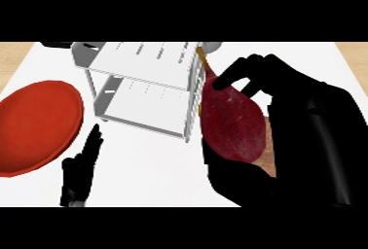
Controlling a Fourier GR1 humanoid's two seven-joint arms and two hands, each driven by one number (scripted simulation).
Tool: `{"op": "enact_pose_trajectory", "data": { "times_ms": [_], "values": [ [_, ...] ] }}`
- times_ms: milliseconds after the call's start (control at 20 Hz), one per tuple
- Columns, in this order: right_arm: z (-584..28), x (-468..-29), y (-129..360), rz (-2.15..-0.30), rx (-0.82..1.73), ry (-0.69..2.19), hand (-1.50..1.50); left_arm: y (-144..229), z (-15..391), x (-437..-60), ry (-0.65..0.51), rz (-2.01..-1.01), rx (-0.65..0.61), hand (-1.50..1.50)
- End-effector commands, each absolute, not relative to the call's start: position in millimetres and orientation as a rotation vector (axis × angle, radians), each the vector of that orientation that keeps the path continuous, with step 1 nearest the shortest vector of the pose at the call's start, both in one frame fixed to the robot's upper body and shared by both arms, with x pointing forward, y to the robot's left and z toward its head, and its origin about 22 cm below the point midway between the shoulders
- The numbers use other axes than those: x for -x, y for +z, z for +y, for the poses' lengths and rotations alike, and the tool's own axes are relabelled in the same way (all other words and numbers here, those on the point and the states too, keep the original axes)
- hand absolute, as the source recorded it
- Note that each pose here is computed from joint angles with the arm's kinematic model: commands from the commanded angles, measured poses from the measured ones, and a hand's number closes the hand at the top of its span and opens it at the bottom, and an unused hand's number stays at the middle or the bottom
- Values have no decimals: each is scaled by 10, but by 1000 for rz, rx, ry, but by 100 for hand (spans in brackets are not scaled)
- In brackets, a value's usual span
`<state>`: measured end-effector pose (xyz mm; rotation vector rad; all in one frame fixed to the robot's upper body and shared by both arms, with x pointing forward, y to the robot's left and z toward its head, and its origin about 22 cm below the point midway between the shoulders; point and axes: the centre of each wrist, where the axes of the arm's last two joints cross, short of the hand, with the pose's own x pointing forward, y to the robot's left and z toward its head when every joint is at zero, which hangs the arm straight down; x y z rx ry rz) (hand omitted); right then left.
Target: Pick the pear from the cutting board and place it in the tiered basket
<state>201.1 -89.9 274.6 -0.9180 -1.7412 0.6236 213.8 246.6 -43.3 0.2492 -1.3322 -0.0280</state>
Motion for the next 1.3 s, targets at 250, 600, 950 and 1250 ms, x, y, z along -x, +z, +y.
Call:
{"op": "enact_pose_trajectory", "data": {
  "times_ms": [250,600,950,1250],
  "values": [
    [-519,-2583,3101,-1544,990,565,150,-418,2414,-2232,-33,-1300,-237,0],
    [-401,-3083,3225,-1515,928,608,150,-630,2359,-2039,-45,-1311,-229,0],
    [-109,-3514,2838,-1499,934,697,150,-557,2359,-2141,-37,-1309,-224,0],
    [0,-3757,2354,-1444,975,699,150,-409,2448,-2204,-40,-1305,-234,0]
  ]
}}
